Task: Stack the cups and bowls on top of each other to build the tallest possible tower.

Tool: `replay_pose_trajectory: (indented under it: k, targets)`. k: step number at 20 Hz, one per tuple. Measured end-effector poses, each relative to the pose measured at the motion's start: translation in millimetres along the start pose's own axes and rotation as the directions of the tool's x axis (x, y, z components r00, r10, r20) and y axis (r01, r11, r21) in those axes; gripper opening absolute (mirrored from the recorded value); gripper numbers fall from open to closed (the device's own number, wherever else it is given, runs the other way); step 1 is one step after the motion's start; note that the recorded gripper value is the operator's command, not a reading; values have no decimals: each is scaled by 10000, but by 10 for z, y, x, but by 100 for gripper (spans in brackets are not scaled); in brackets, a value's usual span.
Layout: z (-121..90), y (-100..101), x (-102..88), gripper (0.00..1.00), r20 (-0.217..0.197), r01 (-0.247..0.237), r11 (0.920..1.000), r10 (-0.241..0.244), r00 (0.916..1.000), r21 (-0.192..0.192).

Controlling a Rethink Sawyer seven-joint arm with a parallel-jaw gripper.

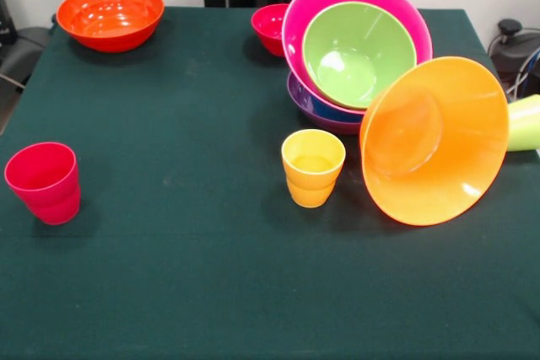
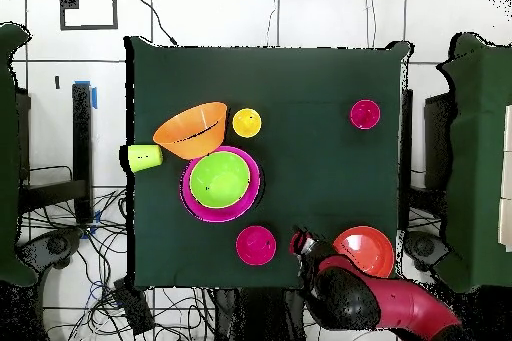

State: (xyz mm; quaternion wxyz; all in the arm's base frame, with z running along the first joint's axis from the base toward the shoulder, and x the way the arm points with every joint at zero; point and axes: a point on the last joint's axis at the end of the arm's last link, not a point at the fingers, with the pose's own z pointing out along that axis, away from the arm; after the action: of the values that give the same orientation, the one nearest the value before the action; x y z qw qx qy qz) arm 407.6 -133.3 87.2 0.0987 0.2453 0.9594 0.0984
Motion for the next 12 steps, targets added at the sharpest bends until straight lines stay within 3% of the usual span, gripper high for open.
replay_pose_trajectory:
  k: [6, 12]
  targets:
    - [-18, -9, 88, 100, -111, -14, 9984, 21, 9999, 563]
    - [-90, -252, 80, 100, 45, -511, 9933, 509, 9987, 1037]
